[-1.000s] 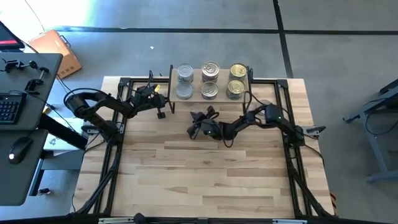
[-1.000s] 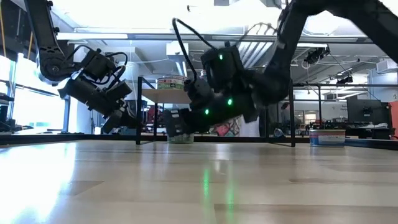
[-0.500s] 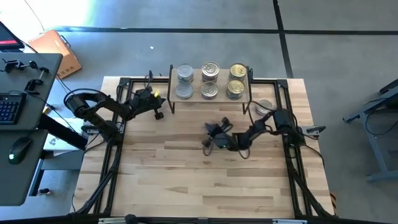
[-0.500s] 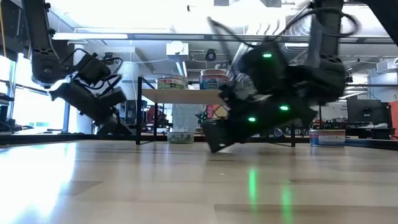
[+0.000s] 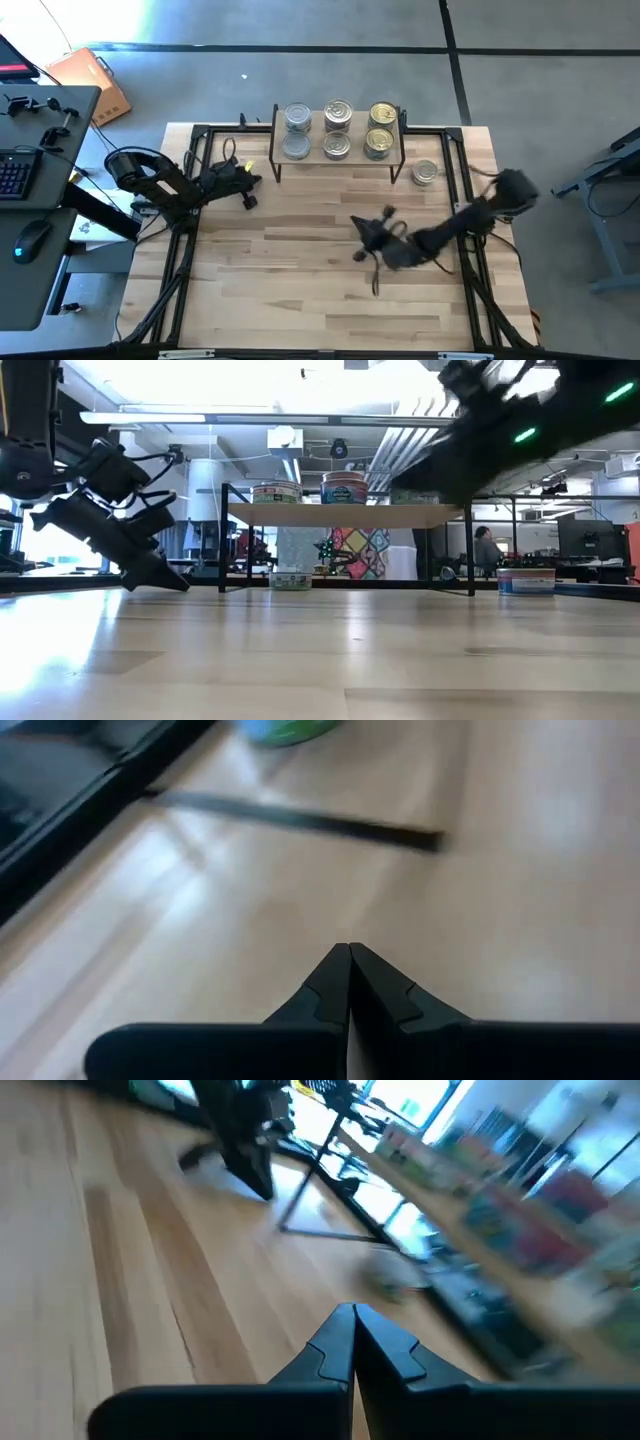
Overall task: Stack canned seafood by type on shelf
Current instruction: Stack the blue tuna can on top of the other blue tuna can on the shelf
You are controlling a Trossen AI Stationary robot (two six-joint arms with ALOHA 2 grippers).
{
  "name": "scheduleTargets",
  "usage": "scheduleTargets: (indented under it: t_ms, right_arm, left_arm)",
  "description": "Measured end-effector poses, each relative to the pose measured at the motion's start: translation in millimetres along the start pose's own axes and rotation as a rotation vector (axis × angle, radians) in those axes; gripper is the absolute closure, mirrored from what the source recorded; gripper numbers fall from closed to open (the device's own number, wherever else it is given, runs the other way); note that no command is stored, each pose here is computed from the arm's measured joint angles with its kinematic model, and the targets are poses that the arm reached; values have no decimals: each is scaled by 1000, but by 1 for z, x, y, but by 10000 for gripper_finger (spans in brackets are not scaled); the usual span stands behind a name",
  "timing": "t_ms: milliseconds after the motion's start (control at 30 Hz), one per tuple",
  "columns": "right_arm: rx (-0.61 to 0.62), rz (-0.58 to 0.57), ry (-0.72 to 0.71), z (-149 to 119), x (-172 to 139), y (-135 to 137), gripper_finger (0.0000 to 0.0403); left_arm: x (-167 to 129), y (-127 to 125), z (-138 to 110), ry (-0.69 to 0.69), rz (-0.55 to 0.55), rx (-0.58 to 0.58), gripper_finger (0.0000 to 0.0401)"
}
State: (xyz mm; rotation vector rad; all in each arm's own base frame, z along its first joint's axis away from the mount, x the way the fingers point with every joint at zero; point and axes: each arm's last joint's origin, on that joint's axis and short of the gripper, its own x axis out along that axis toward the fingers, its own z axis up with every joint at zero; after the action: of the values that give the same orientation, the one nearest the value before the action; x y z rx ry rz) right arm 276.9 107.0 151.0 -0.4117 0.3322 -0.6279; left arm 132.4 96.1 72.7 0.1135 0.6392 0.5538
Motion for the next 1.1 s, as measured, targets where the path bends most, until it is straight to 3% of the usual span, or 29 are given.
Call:
scheduleTargets:
  t_ms: [100,233,367,467,567,800,900,1100]
  right_arm:
    - [-78,-45,21,23,-39,-12,403]
    - [50,73,117,48,-68,-48,403]
    - [148,134,438,48,-73,-89,398]
    - [116,108,750,32,-68,-109,374]
    - [77,80,924,15,-59,-119,326]
    - [-161,7,982,-23,-30,-137,202]
    - [-130,8,1041,-31,-16,-146,189]
    - [-31,61,1072,-36,8,-159,201]
  left_arm:
    - [-1,-11,3,-18,-58,34,401]
    - [-2,-23,6,-31,-100,42,401]
    - [-5,-34,8,-50,-159,54,401]
    - [-6,-41,11,-74,-191,52,401]
    - [-8,-46,12,-83,-217,53,401]
    - [-10,-53,13,-96,-253,67,401]
    - [-11,-55,14,-99,-264,75,401]
    - [-12,-58,15,-117,-277,82,401]
